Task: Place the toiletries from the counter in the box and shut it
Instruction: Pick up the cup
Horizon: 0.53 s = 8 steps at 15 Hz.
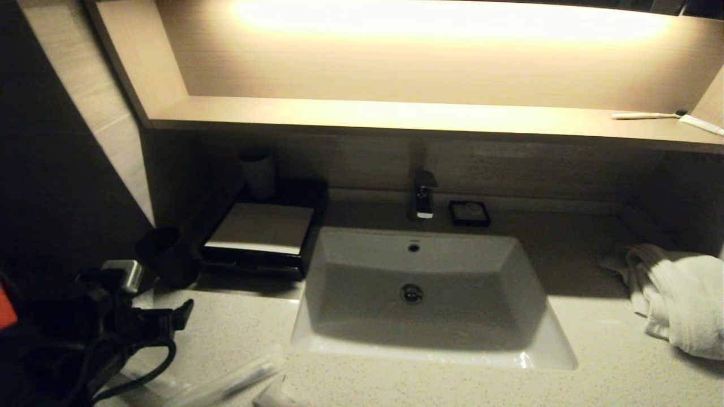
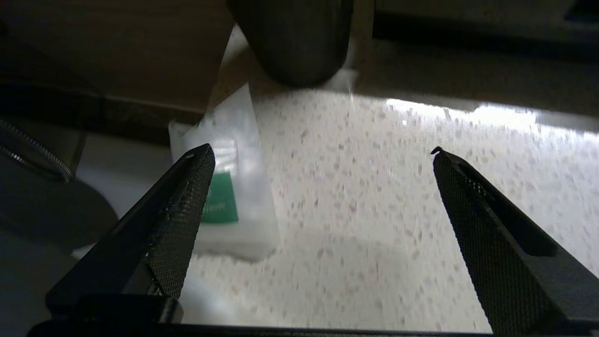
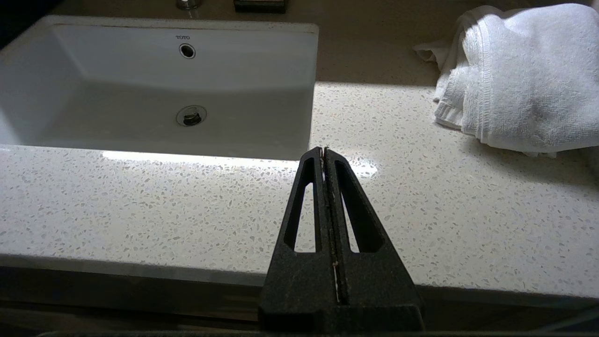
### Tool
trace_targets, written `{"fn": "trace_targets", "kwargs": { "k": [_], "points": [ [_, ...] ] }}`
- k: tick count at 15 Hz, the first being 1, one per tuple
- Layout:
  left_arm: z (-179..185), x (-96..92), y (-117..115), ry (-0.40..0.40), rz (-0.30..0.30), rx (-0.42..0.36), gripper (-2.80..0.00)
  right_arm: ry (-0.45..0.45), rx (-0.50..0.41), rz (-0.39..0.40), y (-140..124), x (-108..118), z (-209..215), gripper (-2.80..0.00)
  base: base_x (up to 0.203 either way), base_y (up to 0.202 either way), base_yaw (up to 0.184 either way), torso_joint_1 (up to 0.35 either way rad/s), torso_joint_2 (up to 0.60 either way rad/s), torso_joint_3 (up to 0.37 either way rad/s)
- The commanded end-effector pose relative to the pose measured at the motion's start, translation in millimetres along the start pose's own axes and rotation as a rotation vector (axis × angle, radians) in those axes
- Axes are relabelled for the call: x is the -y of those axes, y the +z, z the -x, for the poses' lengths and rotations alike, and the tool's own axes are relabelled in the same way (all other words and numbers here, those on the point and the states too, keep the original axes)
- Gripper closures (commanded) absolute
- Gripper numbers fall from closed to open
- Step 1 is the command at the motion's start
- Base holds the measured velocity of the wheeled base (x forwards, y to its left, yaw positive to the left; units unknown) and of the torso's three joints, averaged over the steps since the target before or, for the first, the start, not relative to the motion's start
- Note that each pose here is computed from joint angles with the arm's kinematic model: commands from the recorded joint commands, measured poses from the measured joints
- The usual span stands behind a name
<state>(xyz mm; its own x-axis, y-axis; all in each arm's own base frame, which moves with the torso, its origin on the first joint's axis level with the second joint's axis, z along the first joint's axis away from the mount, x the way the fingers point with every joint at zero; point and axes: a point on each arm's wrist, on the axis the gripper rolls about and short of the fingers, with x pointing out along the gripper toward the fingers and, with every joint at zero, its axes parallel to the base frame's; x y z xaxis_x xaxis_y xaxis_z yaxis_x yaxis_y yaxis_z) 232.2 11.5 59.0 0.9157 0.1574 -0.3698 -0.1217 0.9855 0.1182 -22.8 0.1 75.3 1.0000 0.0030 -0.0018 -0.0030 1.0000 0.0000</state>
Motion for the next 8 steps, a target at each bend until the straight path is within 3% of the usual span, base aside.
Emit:
{"fn": "trace_targets", "kwargs": {
  "k": [1, 8],
  "points": [
    [-5.7, -2.3, -0.7, 0.011, 0.004, 0.006, -2.8, 0.0, 0.0, 0.0, 0.0, 0.0, 0.0, 0.0, 0.0, 0.0, 0.0, 0.0, 0.0, 0.0],
    [-11.0, -14.5, 4.9, -0.045, 0.029, 0.044, -2.8, 0.0, 0.0, 0.0, 0.0, 0.0, 0.0, 0.0, 0.0, 0.0, 0.0, 0.0, 0.0, 0.0]
  ]
}}
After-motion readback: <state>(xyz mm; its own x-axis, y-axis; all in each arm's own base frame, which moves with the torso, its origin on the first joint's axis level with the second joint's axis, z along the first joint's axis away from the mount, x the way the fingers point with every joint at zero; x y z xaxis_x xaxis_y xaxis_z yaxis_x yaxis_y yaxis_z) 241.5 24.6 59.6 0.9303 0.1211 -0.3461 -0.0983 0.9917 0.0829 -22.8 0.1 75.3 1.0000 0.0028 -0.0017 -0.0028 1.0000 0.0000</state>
